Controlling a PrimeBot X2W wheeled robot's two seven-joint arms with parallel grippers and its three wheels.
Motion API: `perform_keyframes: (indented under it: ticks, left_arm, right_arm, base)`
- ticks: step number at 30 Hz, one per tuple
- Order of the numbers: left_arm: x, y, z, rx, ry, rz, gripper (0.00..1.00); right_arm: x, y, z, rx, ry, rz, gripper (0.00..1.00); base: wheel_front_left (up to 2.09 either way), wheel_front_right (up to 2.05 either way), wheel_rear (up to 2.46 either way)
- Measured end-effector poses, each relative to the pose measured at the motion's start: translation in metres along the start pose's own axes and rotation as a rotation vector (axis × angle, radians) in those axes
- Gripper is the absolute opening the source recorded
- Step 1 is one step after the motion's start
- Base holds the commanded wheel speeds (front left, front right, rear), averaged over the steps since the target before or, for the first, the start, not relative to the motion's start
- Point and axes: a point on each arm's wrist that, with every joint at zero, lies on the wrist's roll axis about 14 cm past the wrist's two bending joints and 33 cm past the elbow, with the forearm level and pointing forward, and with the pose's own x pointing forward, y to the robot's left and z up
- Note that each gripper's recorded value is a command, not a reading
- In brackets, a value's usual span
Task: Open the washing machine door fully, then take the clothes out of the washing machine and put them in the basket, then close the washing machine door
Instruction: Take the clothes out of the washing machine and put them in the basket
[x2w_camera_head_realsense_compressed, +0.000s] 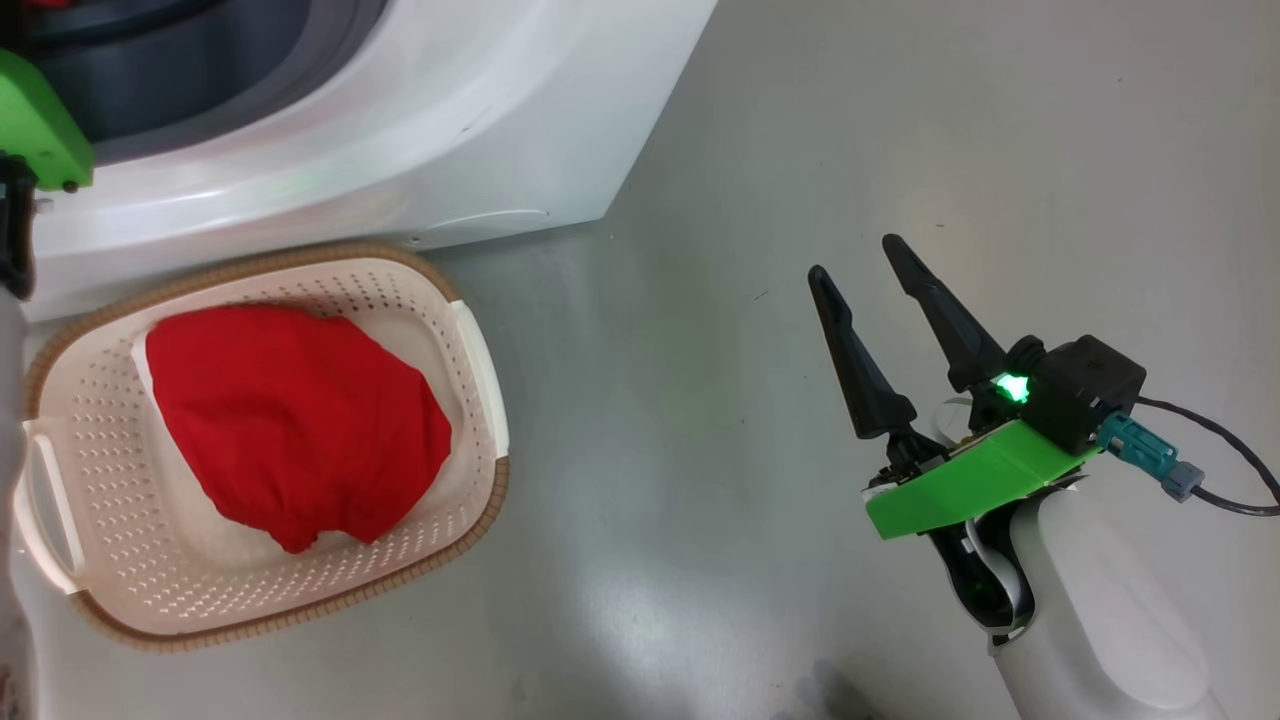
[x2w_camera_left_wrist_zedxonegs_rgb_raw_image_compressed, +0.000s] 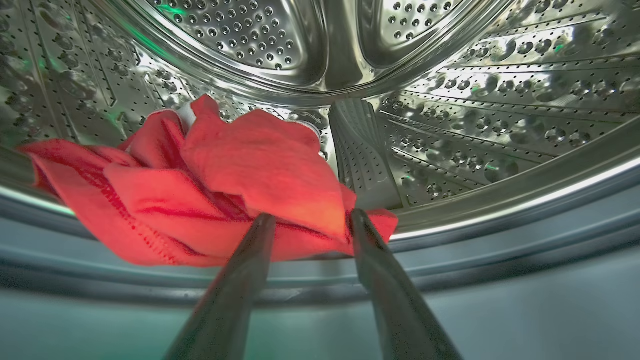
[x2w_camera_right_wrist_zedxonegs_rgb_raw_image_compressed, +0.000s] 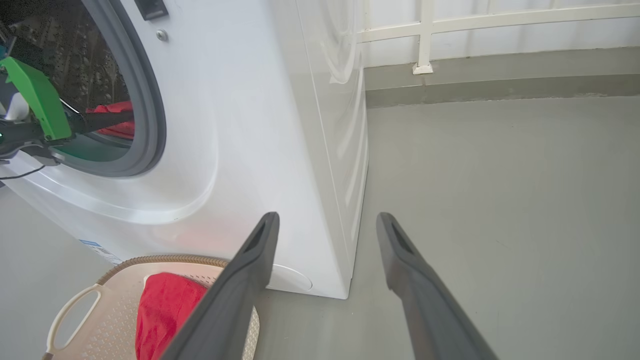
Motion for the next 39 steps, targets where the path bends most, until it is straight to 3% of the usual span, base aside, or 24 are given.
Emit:
perform_keyframes:
  ticks: [3,4,19,39]
  left_arm:
    - [0.0,0.001,0.001,0.002,-0.004,0.003,0.01]
    - [-0.001,0.002,0.002,0.002,-0.009,0.005,0.0]
    - [-0.025,-0.005,0.024,-0.058,-0.126,-0.014,0.0]
    - [-0.124,-0.011,0.07,-0.149,-0.438,-0.046,0.0]
  right_arm:
    - [-0.001,0.0,0.001,-0.001,-0.002,-0.002,1.0]
    - [-0.001,-0.001,0.002,-0.001,-0.004,-0.002,1.0]
    - [0.002,0.009,0.018,0.002,-0.045,0.026,1.0]
    - [-0.005,0.026,0.047,-0.014,-0.112,0.084,1.0]
  base:
    - [0.0,0.0,0.0]
    - [0.0,0.0,0.0]
    - [0.0,0.0,0.0]
    - [0.0,0.0,0.0]
